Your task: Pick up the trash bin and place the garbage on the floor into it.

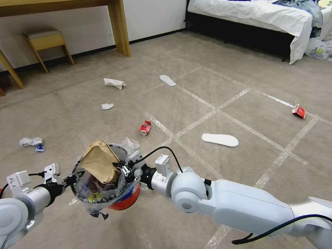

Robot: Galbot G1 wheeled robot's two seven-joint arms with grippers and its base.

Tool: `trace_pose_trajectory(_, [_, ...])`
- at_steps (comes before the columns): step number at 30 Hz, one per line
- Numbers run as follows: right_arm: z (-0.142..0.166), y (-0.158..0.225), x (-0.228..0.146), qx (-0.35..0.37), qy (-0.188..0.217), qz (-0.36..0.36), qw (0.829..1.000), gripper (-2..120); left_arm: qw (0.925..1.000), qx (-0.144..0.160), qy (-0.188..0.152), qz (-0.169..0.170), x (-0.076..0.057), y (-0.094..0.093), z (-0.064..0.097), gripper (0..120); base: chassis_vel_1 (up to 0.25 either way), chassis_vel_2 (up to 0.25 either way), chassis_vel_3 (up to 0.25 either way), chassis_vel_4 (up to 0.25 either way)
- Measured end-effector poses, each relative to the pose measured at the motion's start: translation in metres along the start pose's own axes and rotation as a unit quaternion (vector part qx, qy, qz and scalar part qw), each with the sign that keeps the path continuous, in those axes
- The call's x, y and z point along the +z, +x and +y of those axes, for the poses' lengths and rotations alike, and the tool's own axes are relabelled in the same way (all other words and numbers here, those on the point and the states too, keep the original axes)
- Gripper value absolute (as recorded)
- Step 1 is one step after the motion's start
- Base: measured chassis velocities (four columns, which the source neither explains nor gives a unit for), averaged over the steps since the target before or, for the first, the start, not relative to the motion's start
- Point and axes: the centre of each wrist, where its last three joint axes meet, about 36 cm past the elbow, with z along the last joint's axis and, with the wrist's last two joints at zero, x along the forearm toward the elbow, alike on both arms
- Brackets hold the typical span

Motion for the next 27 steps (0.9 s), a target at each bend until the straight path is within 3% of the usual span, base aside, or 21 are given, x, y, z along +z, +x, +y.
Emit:
trace_pose_trajectory(22, [0.010,0.005,0.014,0.001,-0.002,0.014,1.000,0,1.0000,0.003,0.004,-0.003,0.001,0.002,-0.002,1,0.000,0.000,0.000,0.000])
trace_pose_trajectory(24, [0.010,0.007,0.015,0.005,-0.002,0.017,1.000,9,1.0000,0.003,0.004,-0.003,0.001,0.002,-0.002,1,0.000,0.000,0.000,0.000])
trace_pose_trajectory(27, [0.010,0.009,0.015,0.006,-0.002,0.018,1.000,12,1.0000,0.003,0.004,-0.003,0.001,0.003,-0.002,1,0.000,0.000,0.000,0.000])
